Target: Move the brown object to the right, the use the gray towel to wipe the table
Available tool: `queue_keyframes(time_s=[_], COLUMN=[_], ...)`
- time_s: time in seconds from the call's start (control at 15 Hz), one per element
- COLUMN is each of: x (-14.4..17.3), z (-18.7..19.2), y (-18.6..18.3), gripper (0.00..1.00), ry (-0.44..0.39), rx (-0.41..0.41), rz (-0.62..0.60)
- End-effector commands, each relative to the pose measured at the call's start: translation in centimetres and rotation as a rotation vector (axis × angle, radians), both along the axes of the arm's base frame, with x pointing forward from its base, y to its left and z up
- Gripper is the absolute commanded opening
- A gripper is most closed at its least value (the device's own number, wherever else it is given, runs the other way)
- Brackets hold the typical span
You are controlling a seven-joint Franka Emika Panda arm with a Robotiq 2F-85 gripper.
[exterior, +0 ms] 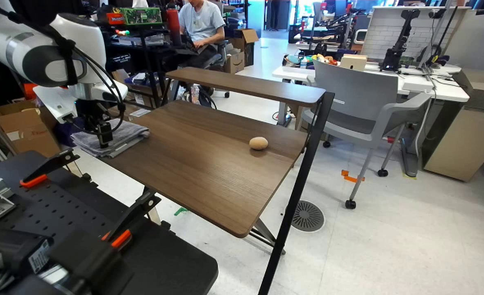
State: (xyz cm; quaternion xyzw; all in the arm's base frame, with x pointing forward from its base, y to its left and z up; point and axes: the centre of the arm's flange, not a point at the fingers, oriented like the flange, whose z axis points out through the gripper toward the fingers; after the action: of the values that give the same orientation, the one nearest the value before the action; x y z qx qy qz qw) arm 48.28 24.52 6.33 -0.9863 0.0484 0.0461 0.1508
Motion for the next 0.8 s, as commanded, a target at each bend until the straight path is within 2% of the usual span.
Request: queue_keyframes(time_s=[0.0, 0.07, 0.67, 0.73], x=[-0.7, 0.0, -0.1, 0.8], z=[1.6, 0.4, 0.7, 0.7], y=[-0.7, -0.2, -0.4, -0.1], gripper=[1.0, 1.0, 1.0, 1.0], ry=[-0.026, -0.004, -0.007, -0.025], rx=[0.009, 0.007, 0.004, 0.014], rz=[0.0, 0.001, 0.003, -0.016])
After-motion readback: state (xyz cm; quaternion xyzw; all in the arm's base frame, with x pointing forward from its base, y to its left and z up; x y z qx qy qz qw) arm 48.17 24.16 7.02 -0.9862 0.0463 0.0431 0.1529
